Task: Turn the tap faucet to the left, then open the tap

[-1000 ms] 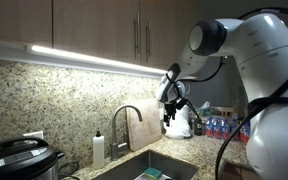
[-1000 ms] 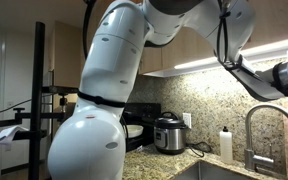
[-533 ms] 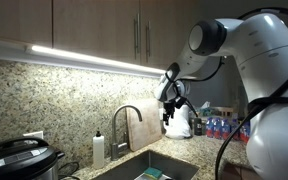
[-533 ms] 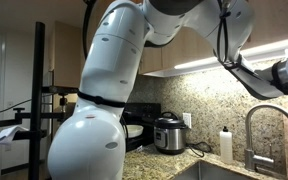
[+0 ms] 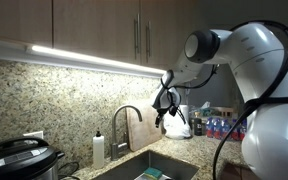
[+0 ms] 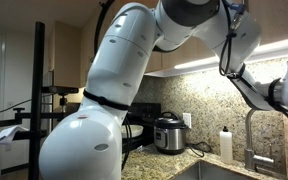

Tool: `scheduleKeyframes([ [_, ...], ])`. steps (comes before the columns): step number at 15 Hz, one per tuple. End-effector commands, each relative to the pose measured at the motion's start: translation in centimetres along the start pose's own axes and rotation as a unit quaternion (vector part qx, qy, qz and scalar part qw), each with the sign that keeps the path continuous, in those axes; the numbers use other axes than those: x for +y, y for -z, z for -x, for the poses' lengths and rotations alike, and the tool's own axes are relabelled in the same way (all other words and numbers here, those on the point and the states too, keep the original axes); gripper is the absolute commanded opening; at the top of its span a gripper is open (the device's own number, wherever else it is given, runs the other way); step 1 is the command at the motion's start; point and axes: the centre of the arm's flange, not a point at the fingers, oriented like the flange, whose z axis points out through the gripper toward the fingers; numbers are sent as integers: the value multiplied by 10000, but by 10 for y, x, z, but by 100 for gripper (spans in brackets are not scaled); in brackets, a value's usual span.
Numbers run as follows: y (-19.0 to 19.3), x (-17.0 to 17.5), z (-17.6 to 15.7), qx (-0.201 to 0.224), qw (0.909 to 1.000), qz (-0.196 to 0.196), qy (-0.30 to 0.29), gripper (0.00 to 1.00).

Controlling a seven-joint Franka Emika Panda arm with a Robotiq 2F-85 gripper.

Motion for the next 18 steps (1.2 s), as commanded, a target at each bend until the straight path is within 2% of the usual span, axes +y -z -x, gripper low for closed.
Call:
scheduleKeyframes([
  [1, -29, 5, -5, 489, 9956, -400, 686, 100],
  [3, -19, 3, -2, 606, 9903, -554, 1124, 100],
  [6, 8, 4, 15, 784, 9793, -504, 1798, 100],
  [9, 12, -6, 16, 978, 9627, -619, 2444, 100],
  [12, 3, -18, 6, 1382, 9416, -772, 2973, 100],
  [14, 2, -24, -4, 1678, 9315, -699, 3150, 100],
  [18, 8, -24, -9, 2082, 9198, -664, 3260, 100],
])
